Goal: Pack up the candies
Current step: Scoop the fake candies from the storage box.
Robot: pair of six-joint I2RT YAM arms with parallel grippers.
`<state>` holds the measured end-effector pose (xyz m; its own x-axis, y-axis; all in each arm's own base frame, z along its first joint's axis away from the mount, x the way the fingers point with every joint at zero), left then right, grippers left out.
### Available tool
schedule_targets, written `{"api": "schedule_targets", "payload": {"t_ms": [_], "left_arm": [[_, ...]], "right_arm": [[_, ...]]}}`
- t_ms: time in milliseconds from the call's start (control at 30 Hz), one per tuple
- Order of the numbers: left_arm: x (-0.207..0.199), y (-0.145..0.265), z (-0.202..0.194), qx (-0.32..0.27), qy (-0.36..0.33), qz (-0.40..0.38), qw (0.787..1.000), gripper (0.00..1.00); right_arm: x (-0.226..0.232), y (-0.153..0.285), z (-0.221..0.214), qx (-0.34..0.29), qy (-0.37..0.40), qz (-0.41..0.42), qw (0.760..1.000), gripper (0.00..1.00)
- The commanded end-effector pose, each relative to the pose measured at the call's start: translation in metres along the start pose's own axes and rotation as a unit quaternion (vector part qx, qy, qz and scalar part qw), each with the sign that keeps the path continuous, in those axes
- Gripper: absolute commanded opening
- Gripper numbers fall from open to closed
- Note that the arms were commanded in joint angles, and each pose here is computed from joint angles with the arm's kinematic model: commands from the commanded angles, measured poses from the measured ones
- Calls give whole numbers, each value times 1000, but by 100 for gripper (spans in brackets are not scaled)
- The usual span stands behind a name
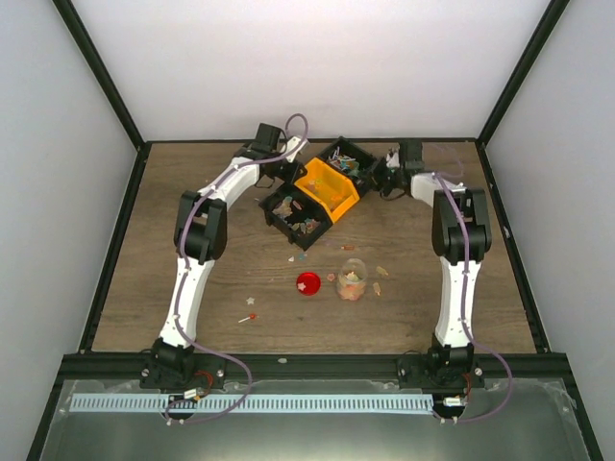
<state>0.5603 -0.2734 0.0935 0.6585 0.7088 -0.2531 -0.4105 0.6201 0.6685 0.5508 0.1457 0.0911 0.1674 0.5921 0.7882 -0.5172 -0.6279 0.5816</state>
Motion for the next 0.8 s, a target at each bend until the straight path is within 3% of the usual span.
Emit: {"api": "schedule_targets", "payload": {"t_ms": [0, 333, 767], "left_arm": [[-30, -32, -39, 52, -24, -63, 996, 4], [-24, -31, -40, 55, -25, -44, 997, 4], [-17, -27, -35, 48, -12, -26, 998, 4]], "right_arm": [[-9, -22, -36, 29, -13, 129, 991, 1], [-2, -5, -43, 17, 17, 231, 973, 1], [-3, 31, -44, -4, 34, 238, 971, 1]]}}
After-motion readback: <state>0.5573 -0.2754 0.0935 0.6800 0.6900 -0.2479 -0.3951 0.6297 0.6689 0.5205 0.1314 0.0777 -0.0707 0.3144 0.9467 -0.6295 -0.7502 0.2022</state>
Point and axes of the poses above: each gripper's point midway between its finger pads, its own y axis back along the fingers, its own x axis along the line the jaws close on, z = x × y, the point moved 2 cm from there along y, back along the fingers, and after that the axes turned 3 degrees about y, right-handed, at the moved point
